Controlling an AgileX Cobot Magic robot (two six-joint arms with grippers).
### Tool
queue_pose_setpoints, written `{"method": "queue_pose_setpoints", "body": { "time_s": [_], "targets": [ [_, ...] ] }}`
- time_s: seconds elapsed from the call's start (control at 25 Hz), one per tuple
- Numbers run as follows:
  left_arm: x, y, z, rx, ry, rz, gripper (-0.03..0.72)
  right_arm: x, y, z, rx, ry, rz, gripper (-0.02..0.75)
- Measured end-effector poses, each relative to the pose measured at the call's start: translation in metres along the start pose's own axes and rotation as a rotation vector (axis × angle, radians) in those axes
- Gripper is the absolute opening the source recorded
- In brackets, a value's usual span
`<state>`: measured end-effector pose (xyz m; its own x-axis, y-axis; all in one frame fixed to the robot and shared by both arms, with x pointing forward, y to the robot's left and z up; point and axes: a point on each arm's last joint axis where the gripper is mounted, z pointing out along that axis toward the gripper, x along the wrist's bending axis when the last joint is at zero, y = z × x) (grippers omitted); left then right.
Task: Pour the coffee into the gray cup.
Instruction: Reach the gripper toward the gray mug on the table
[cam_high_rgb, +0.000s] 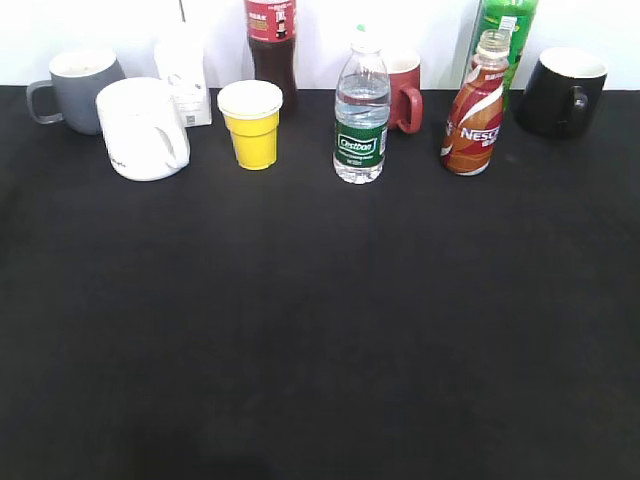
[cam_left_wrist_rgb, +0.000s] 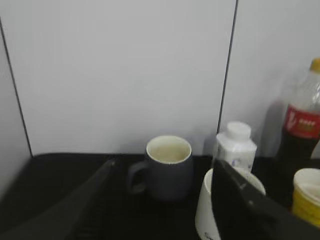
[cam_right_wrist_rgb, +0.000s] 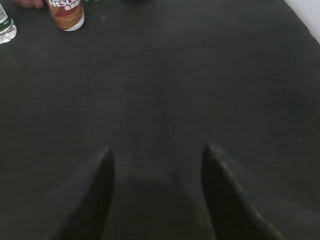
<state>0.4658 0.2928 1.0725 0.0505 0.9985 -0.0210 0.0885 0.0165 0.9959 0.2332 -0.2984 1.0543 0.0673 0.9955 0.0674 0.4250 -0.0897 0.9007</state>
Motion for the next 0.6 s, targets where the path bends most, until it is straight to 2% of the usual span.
{"method": "queue_pose_setpoints", "body": {
  "time_s": [0.36,0.52,0.6],
  "targets": [
    [0.003,-0.086,0.078,0.063,-0.016,-0.023,0.417,0.000,0.000,0.000,0.001,0.000,0.000,0.444],
    [0.030,-0.126,0.094,0.124,0.063,-0.042,0.417,0.000,0.000,0.000,0.001,0.000,-0.001,0.444],
    [0.035,-0.134,0.111,0.120,0.070,-0.044,0.417,0.000,0.000,0.000,0.001,0.000,-0.001,0.444]
  ]
}}
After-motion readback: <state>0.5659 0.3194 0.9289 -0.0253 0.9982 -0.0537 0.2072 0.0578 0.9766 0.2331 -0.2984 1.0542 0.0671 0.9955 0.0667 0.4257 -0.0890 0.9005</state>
